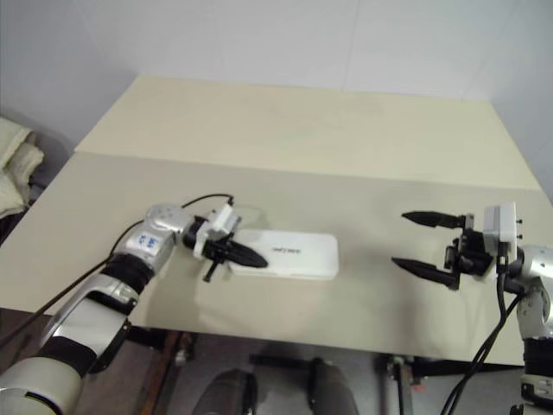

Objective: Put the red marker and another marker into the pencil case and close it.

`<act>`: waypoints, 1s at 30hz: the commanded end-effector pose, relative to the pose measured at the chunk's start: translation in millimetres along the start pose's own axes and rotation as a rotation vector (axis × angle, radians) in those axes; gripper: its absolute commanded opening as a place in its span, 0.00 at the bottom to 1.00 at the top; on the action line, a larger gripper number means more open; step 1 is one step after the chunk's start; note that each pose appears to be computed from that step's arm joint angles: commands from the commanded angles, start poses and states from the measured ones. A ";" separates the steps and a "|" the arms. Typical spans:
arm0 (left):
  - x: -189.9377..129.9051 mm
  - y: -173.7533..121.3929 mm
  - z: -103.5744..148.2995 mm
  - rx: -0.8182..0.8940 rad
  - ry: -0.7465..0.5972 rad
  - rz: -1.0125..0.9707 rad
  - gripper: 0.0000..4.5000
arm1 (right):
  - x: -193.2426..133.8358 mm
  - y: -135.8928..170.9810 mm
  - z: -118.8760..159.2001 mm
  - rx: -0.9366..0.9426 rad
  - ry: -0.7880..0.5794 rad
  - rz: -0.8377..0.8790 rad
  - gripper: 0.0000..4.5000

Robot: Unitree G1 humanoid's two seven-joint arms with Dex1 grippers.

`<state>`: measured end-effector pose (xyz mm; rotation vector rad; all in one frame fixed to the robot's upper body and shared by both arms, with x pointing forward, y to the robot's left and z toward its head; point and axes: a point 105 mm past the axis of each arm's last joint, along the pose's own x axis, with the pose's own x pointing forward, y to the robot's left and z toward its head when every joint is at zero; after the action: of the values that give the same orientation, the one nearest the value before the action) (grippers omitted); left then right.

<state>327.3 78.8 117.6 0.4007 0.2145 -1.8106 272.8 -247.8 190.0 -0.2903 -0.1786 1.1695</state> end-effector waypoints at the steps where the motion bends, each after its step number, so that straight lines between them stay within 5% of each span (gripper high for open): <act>1: 4.1 -15.0 -16.6 -0.045 0.117 -0.158 0.00 | -1.1 -2.4 15.7 -0.060 -0.016 0.012 1.00; 10: 3.5 -5.4 -2.6 0.004 0.112 -0.138 0.00 | -1.5 -4.5 14.6 -0.066 -0.009 -0.006 1.00; 17: -9.3 -6.9 33.1 0.118 -0.067 -0.066 0.00 | 1.0 -7.3 13.4 -0.058 -0.015 0.003 1.00; 30: -64.1 -6.0 74.5 0.356 -0.222 0.427 0.00 | 12.5 -24.6 18.4 -0.042 -0.049 0.038 1.00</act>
<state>329.0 108.5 194.3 0.4232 -0.2461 -1.4852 296.5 -245.4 208.7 -0.2856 -0.2229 1.1653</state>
